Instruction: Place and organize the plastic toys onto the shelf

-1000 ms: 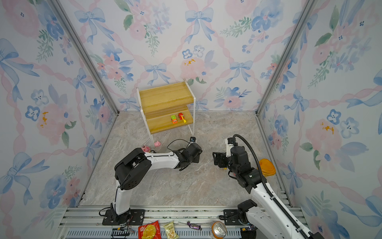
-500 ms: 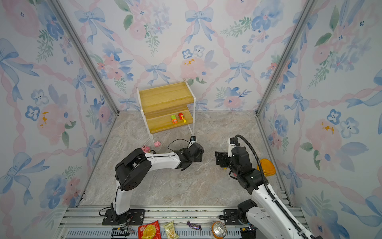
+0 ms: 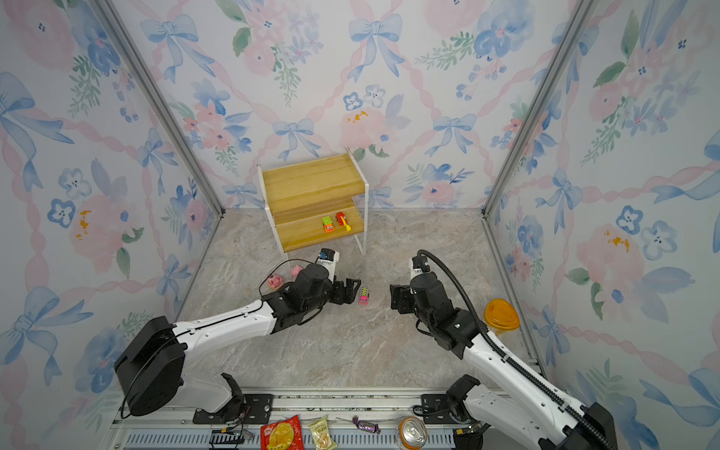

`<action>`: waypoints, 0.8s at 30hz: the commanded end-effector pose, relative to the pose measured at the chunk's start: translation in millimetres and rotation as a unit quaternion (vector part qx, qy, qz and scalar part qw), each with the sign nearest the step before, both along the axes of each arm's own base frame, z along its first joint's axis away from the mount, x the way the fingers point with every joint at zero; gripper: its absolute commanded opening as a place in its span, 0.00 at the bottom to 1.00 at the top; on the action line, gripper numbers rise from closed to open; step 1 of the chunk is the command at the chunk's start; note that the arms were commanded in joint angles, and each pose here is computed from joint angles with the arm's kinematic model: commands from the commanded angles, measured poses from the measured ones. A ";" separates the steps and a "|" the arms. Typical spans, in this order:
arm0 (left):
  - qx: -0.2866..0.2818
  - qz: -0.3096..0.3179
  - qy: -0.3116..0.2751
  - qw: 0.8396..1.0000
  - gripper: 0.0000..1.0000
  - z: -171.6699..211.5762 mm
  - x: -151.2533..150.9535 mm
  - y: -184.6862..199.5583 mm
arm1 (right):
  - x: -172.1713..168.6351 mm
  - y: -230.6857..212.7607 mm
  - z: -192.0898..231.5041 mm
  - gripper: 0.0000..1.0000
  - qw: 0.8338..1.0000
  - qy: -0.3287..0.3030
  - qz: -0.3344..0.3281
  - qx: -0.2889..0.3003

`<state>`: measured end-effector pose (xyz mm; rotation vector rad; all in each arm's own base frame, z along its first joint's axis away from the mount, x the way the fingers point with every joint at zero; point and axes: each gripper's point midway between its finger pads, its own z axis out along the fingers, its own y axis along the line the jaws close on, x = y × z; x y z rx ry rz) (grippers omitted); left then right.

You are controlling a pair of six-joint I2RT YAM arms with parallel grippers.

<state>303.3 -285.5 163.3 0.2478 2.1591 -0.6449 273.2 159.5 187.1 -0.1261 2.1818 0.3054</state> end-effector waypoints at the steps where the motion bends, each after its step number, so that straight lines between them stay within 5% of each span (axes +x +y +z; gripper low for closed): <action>1: 0.006 -0.012 0.009 1.000 0.95 -4.2 -16.2 25.4 | 10.9 23.1 -1.4 0.84 0.999 -0.019 -0.037 0.018; 11: -0.005 0.032 0.018 0.999 0.98 -15.6 -36.5 82.2 | 26.8 104.7 -71.8 0.86 0.992 -0.041 -0.107 0.052; 24: -0.032 0.054 0.017 0.998 0.98 -18.0 -38.1 88.8 | 52.7 119.7 -119.5 0.82 0.989 -0.054 -0.135 0.005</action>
